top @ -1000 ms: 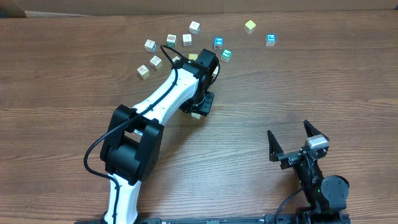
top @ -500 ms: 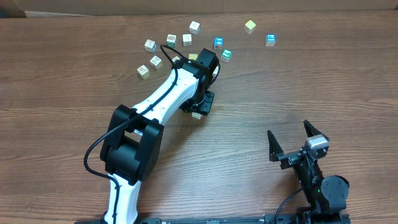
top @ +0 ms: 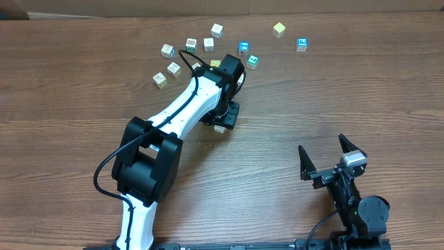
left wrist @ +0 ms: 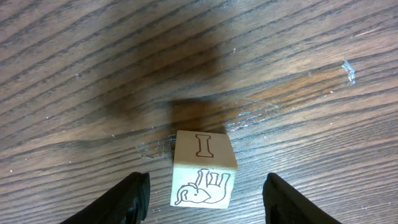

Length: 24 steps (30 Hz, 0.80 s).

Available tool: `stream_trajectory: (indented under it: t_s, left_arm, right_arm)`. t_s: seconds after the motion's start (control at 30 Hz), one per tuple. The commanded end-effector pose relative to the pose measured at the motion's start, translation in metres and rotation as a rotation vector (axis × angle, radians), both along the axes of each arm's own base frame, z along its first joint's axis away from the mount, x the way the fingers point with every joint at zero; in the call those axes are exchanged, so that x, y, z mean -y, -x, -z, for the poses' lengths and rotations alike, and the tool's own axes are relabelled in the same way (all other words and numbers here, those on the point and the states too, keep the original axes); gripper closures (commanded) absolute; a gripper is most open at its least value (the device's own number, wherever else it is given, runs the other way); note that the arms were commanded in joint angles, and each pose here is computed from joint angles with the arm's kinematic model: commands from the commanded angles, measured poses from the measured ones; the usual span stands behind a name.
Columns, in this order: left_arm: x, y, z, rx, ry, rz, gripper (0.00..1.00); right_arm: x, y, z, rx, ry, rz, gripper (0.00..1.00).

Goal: Form a circle

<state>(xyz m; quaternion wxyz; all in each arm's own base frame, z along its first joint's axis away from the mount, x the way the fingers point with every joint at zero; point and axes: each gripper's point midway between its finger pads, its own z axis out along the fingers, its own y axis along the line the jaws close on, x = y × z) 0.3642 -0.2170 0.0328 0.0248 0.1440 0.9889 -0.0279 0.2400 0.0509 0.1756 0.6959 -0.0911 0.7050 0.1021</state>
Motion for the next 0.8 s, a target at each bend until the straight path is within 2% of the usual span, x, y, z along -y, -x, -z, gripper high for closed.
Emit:
stream_trajectory:
  t_s: [0.0, 0.77]
  left_arm:
    - [0.0002, 0.0061, 0.0114, -0.028, -0.016, 0.004, 0.44]
    - [-0.002, 0.0046, 0.0115, -0.018, -0.031, 0.004, 0.42]
  right_arm:
    - [0.0002, -0.0001, 0.0015, 0.003, -0.006, 0.001, 0.0]
    - [0.0002, -0.0001, 0.0015, 0.003, -0.006, 0.001, 0.0]
